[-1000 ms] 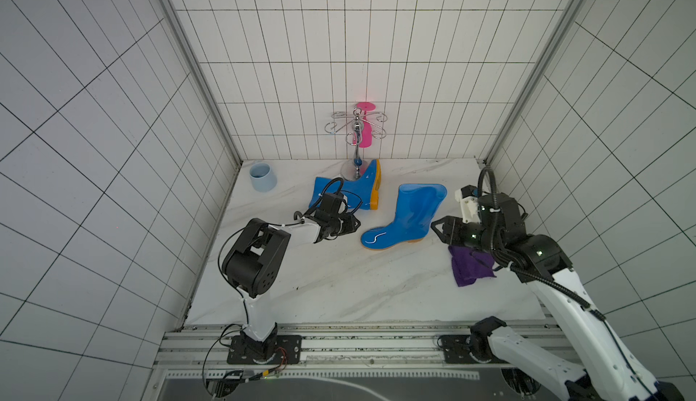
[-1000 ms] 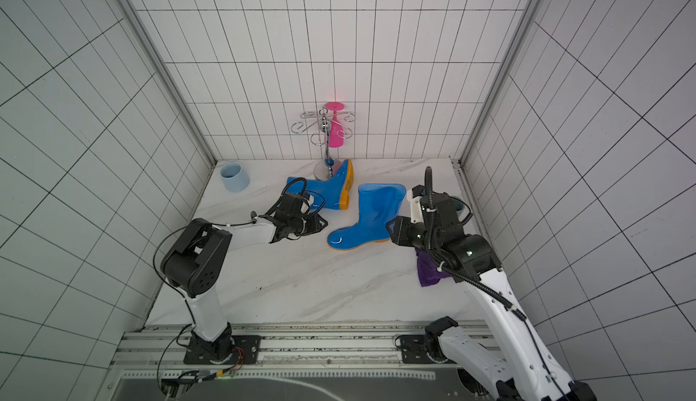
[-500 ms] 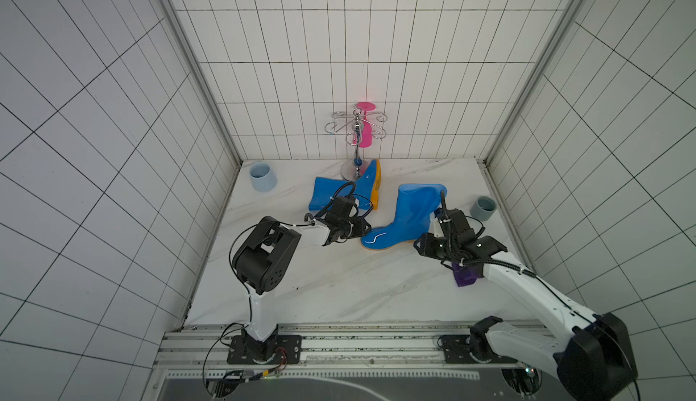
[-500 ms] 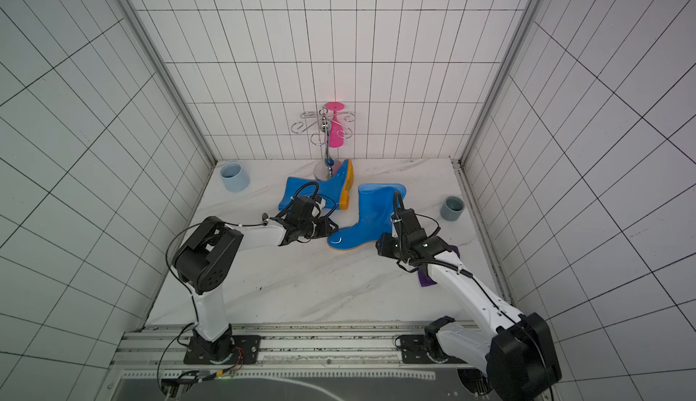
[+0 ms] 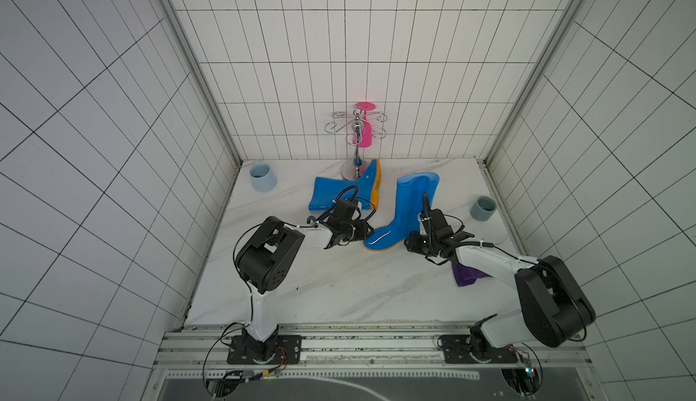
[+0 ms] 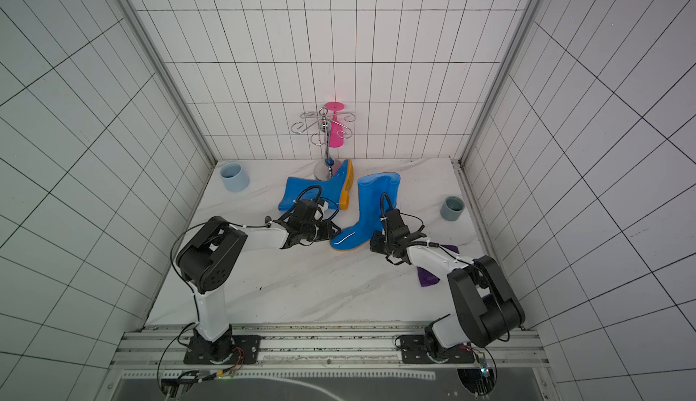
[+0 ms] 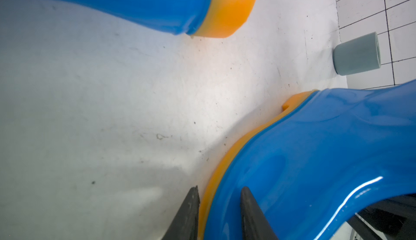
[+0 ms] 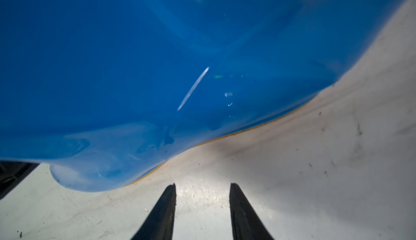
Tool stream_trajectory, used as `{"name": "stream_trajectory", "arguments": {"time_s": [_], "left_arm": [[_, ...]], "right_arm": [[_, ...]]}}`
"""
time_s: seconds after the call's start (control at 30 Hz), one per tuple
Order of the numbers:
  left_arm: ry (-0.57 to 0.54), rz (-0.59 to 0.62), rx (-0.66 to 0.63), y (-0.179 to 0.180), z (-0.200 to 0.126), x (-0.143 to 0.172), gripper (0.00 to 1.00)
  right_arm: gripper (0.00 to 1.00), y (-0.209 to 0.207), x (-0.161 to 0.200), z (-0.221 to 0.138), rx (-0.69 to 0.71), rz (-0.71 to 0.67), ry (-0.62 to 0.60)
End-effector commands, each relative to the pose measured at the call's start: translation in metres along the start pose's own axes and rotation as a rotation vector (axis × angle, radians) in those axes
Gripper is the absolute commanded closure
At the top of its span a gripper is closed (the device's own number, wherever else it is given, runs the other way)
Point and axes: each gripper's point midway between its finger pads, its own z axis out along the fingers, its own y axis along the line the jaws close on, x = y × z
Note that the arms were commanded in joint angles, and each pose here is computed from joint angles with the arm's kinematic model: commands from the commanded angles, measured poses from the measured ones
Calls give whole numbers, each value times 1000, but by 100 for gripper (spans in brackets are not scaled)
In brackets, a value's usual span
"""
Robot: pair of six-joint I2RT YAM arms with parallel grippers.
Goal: Wipe the rubber boots with a cloth
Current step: Adjust the rubber boot at the center of the board.
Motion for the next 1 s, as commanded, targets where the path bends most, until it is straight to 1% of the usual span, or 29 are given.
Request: {"name": "stream_trajectory", "arguments": {"time_s": [0.0,0.2,0.27,0.47,0.67,0.87,0.97], "left_arm": [[73,1,-27,6,17,29,68],[99,18,-2,-13,36,41,68],[100,-1,15,-15,42,43,68],[104,-2,52,-32,56,46,68],[113,7,81,-49,72,51,68],[124,2,121,-61,86,52,68],[120,8,120,-62,84,50,68]], "right_arm": [[59,-16,-2,7,33,-1,-45],[59,-34,-19,11,47,25,-84],[59,-38,-30,11,45,28,-101],[58,-49,-59,14,76,1,-106],[57,-55,-86,6,99,-7,-139],[57,-55,-94,0,118,-28,-147],[57,-54,-94,-9,119,-33,-148]]}}
